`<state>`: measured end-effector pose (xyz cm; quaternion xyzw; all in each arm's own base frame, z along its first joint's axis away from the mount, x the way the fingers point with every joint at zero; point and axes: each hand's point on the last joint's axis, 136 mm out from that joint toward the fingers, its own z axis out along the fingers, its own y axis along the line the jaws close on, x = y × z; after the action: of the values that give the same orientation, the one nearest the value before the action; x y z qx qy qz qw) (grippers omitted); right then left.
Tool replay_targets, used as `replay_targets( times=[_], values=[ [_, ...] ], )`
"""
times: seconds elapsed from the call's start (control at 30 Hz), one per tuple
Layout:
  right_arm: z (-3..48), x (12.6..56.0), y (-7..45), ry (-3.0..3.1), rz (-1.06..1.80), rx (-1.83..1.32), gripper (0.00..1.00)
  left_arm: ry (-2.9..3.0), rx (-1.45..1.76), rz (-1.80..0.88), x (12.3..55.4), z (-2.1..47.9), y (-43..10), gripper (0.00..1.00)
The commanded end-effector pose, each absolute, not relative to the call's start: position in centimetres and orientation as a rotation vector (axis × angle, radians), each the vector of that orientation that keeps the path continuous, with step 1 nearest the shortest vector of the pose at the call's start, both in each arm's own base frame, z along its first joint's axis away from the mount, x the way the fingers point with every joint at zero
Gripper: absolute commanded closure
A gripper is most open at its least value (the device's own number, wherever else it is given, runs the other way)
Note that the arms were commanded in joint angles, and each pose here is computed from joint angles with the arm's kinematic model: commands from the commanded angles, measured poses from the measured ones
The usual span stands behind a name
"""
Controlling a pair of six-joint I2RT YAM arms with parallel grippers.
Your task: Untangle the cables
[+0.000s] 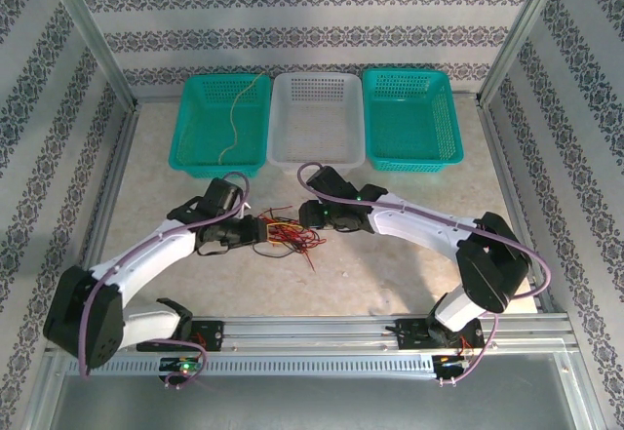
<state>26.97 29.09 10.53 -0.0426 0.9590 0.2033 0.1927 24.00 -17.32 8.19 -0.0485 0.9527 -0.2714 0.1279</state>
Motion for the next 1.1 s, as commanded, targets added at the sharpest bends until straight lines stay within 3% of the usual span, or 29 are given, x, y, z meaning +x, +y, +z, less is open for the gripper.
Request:
replay_targets(
  times=[0.0, 0.2, 0.3, 0.57, 0.87, 1.07],
  values=[
    [11.9, 27.8, 29.6, 2.648, 0.631, -0.094, 0.5, 2.711, -0.138, -0.859, 25.6, 8.5, -18.9, 0.72],
    [12.2, 27.3, 29.1, 2.641, 0.639, -0.081, 0.5, 2.711, -0.146, -0.819, 26.7, 7.3, -19.1, 0.82],
    [12.4, 27.1, 28.8, 2.636, 0.641, -0.08, 0.5, 2.701, -0.12, -0.831, 26.7, 8.0, -19.7, 0.96],
    [14.3, 26.8, 28.3, 2.571, 0.655, -0.142, 0.44, 2.589, 0.183, -0.884, 25.3, 16.7, -23.9, 1.0],
    [19.1, 27.0, 25.3, 2.425, 0.675, -0.114, 0.33, 2.425, 0.213, -1.024, 26.0, 24.0, -25.9, 1.0],
    [19.6, 27.0, 22.6, 2.398, 0.681, -0.054, 0.3, 2.377, 0.26, -1.105, 25.6, 26.9, -26.6, 1.0]
  ],
)
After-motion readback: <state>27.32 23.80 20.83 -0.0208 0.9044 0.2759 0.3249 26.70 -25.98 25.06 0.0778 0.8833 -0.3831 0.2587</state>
